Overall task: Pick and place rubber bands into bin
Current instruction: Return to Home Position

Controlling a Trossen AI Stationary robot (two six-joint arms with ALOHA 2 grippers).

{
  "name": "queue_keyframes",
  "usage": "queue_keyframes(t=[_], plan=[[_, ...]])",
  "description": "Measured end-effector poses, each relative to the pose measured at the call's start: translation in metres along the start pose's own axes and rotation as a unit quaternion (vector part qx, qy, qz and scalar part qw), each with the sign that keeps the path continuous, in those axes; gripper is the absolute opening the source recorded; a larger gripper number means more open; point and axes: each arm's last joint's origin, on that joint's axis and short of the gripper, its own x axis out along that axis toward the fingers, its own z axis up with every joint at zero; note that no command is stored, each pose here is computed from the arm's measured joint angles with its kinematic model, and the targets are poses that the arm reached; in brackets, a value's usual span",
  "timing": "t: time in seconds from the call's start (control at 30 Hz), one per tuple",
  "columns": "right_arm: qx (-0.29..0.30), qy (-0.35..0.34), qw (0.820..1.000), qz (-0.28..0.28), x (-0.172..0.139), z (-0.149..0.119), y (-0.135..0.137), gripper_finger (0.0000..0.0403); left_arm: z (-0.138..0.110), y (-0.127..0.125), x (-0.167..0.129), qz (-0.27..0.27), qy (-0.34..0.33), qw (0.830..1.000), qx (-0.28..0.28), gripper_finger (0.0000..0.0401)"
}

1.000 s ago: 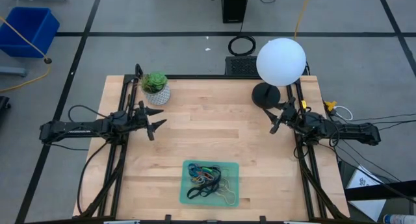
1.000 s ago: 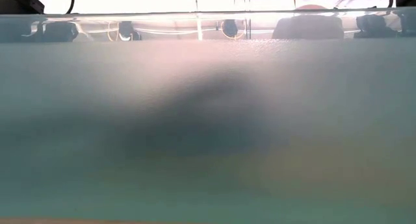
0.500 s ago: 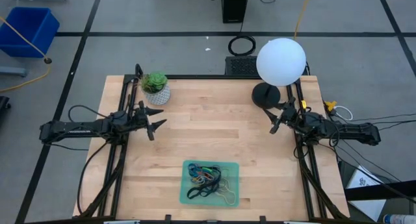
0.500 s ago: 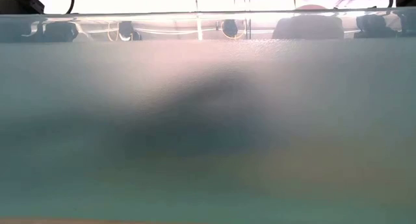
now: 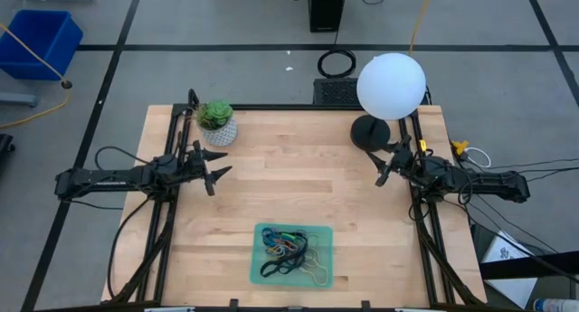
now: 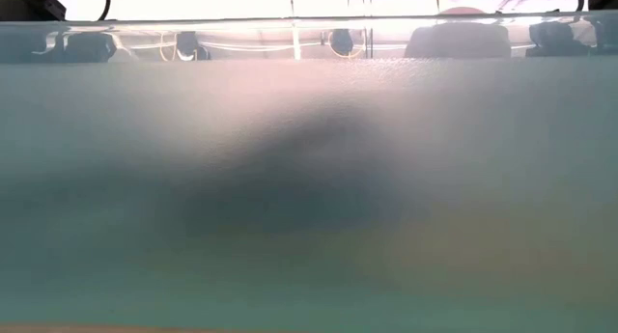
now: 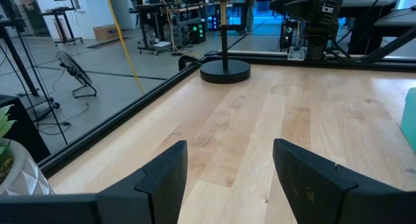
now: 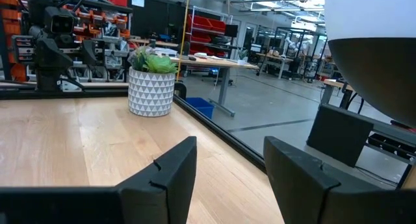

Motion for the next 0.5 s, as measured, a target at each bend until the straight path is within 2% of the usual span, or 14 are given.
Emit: queue_keyframes(t=[0.5], plan=[[0.000,0.000,1.000,0.000,0.0000,0.0000,0.0000,0.0172,0.0000,0.0000,0.0000,0.000,0.000,1.000,0.000,0.0235]])
